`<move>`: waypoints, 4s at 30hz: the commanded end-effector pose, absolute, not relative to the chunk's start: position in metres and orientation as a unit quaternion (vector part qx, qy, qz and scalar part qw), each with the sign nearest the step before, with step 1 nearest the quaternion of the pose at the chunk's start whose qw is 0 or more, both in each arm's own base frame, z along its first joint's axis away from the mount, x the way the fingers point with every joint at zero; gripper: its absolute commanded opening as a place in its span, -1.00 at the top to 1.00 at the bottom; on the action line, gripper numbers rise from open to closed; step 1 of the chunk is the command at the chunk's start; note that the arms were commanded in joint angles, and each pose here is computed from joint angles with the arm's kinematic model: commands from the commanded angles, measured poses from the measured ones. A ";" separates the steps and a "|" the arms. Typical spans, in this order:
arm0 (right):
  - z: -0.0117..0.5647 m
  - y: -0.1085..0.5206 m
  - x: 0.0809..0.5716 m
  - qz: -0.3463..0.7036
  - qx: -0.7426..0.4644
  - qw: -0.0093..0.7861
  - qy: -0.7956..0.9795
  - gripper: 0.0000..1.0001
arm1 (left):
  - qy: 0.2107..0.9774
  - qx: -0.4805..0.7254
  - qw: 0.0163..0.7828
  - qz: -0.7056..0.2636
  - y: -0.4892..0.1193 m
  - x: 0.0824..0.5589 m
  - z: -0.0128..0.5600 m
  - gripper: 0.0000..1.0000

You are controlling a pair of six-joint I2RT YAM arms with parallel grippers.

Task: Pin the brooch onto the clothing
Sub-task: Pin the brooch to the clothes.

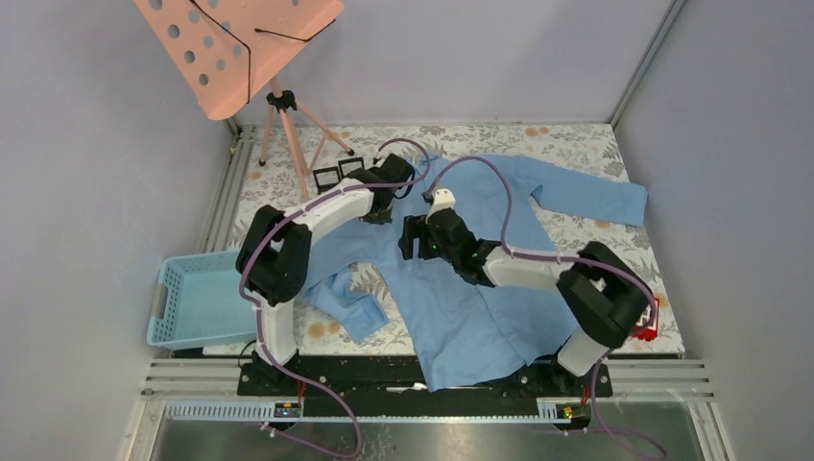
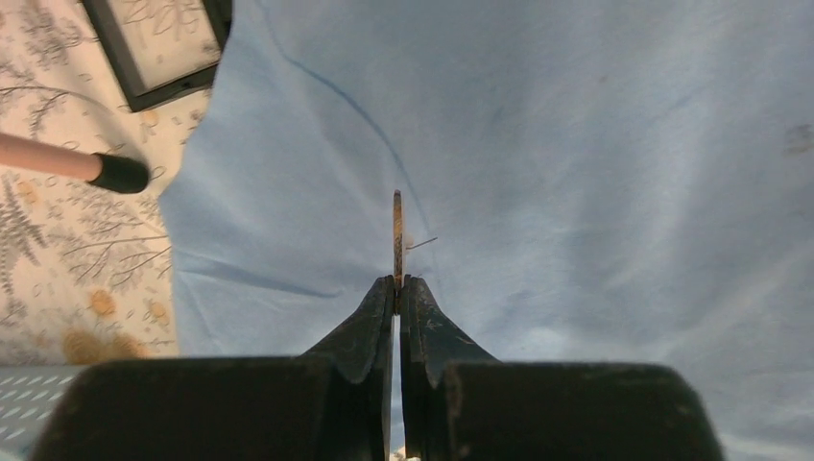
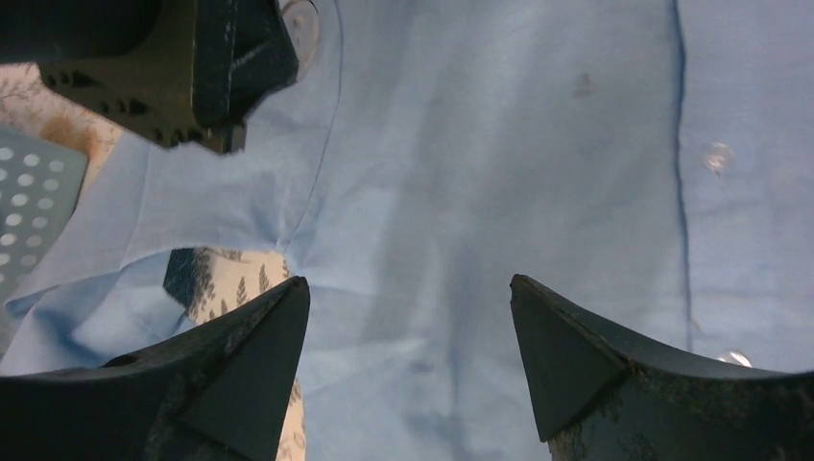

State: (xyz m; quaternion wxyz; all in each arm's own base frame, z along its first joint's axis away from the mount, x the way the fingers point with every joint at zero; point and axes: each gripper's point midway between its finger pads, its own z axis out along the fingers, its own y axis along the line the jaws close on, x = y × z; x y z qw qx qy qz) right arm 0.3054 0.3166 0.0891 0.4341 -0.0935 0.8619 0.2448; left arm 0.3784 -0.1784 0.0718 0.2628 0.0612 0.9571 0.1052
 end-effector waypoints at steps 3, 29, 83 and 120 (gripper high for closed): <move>0.099 0.350 0.341 0.240 -0.081 0.491 0.834 -0.60 | 0.955 0.054 0.289 0.044 -0.192 0.392 0.078 1.00; 0.034 0.356 0.386 0.097 -0.091 0.475 0.870 -0.24 | 0.965 0.012 0.261 0.011 -0.179 0.398 0.074 1.00; 0.081 0.364 0.363 0.139 -0.061 0.456 0.877 1.00 | 0.971 0.034 0.234 -0.039 -0.208 0.379 0.062 1.00; 0.094 0.385 0.342 0.259 -0.088 0.471 0.839 1.00 | 0.970 0.083 0.224 -0.051 -0.237 0.365 0.056 1.00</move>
